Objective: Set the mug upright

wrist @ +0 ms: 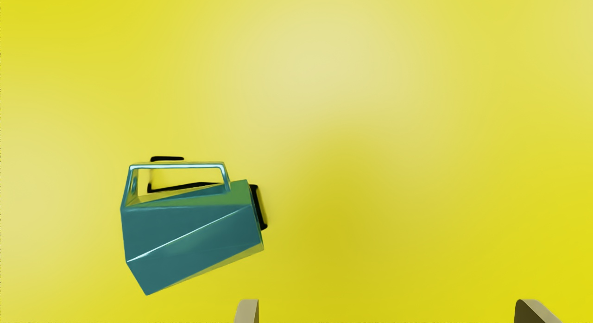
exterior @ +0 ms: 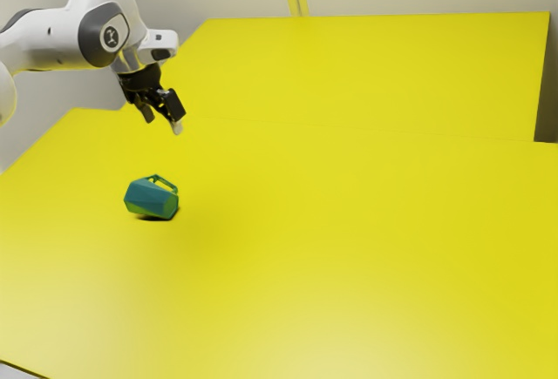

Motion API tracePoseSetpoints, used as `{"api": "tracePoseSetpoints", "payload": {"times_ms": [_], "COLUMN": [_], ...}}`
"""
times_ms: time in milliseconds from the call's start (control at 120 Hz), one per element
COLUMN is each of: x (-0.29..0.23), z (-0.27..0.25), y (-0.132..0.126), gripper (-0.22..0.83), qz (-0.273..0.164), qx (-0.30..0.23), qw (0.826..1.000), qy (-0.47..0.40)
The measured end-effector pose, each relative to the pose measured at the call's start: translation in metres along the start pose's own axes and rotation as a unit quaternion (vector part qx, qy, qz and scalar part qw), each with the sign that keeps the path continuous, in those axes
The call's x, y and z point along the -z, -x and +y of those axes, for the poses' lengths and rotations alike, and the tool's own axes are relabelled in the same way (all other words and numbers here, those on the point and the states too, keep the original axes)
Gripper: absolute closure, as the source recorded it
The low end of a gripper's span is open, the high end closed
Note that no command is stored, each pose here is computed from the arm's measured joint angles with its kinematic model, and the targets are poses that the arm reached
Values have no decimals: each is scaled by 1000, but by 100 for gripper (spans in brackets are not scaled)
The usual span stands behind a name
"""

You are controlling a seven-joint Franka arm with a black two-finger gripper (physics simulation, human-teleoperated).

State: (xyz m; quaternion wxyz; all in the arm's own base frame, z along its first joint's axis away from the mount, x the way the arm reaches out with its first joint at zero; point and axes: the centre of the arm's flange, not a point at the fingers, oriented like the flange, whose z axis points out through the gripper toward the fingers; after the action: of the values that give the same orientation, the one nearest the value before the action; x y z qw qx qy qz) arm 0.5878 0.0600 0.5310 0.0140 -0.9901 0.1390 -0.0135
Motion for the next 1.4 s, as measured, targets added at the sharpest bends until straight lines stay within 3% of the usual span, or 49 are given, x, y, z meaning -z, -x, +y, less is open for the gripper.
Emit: {"api": "tracePoseSetpoints", "payload": {"times_ms": [333,558,883,1400], "x": [-7,-92,-184,-230], "z": [-124,-183,-214,-255], "y": [50,45,42,69], "gripper": [0,0,0,0], "qz": [10,-11,16,89], "qx": [77,81,61,13], "qw": [997,994,981,941], "qy": [16,77,182,327]}}
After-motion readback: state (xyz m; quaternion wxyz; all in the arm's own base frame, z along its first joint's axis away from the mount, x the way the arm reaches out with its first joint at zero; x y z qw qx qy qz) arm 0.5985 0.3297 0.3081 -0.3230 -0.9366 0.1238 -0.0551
